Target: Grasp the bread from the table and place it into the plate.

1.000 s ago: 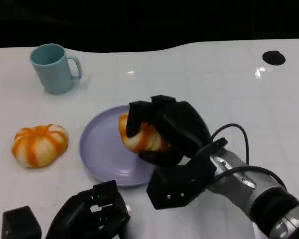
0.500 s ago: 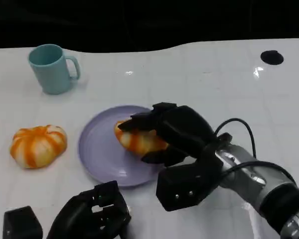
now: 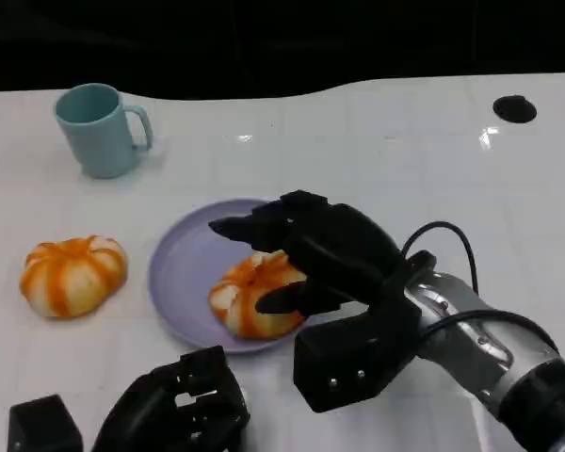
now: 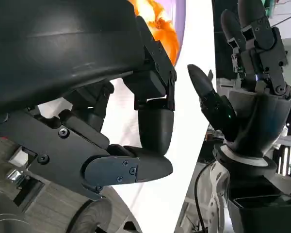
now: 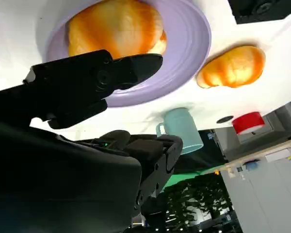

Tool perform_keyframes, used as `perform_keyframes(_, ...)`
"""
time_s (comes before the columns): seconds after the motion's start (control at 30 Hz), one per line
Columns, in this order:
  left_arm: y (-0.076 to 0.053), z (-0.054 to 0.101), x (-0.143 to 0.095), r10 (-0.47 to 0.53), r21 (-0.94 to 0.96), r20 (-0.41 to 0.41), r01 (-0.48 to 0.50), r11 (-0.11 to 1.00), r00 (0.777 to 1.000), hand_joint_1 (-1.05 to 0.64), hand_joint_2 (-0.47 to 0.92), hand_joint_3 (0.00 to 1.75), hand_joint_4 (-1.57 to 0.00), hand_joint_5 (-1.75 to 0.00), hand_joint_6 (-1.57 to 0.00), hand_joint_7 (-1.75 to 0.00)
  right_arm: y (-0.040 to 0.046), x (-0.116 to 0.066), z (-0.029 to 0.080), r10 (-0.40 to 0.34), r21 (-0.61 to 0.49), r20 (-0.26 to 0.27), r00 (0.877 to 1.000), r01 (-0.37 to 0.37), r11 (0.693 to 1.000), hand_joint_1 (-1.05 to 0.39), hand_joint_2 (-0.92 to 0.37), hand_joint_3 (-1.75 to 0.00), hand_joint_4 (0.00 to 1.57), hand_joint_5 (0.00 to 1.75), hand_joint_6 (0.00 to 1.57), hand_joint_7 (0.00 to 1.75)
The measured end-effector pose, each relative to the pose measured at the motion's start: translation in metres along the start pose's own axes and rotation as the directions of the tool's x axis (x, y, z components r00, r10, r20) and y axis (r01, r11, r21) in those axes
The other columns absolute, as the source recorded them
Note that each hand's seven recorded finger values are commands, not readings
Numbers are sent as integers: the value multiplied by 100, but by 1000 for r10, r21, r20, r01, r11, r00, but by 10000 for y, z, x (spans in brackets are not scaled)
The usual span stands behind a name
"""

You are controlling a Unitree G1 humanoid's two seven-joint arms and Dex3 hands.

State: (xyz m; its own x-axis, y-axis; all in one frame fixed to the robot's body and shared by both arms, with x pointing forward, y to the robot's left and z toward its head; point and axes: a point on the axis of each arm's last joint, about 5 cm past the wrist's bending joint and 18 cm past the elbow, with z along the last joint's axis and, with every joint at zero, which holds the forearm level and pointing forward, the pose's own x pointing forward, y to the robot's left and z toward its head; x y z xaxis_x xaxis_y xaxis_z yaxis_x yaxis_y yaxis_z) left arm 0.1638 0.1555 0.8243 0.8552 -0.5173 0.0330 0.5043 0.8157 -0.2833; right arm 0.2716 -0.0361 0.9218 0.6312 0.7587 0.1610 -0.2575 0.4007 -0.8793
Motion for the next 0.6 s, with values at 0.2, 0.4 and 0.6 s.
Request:
perform_keyframes(0.2,10,4,0,1,3,-1,-1,1000,1000,-60,65,68,-78,-175,-74,-146,11,-161,-21,-53,25,5,999,53,998,-47,-92,-12,21,60,42,6)
perform_keyframes(0.4,11,-9,-3,4,-3,-7,-4,1000,1000,-58,66,68,-79,-175,-74,-146,-18,-391,-133,-142,26,-16,990,142,990,-40,-90,-10,37,72,63,17)
perform_keyframes(0.6,0,-9,12,-3,1,-5,3,1000,1000,-59,66,69,-79,-175,-74,-147,-38,-670,-222,-251,13,-27,968,251,968,-28,-88,-7,55,88,82,27)
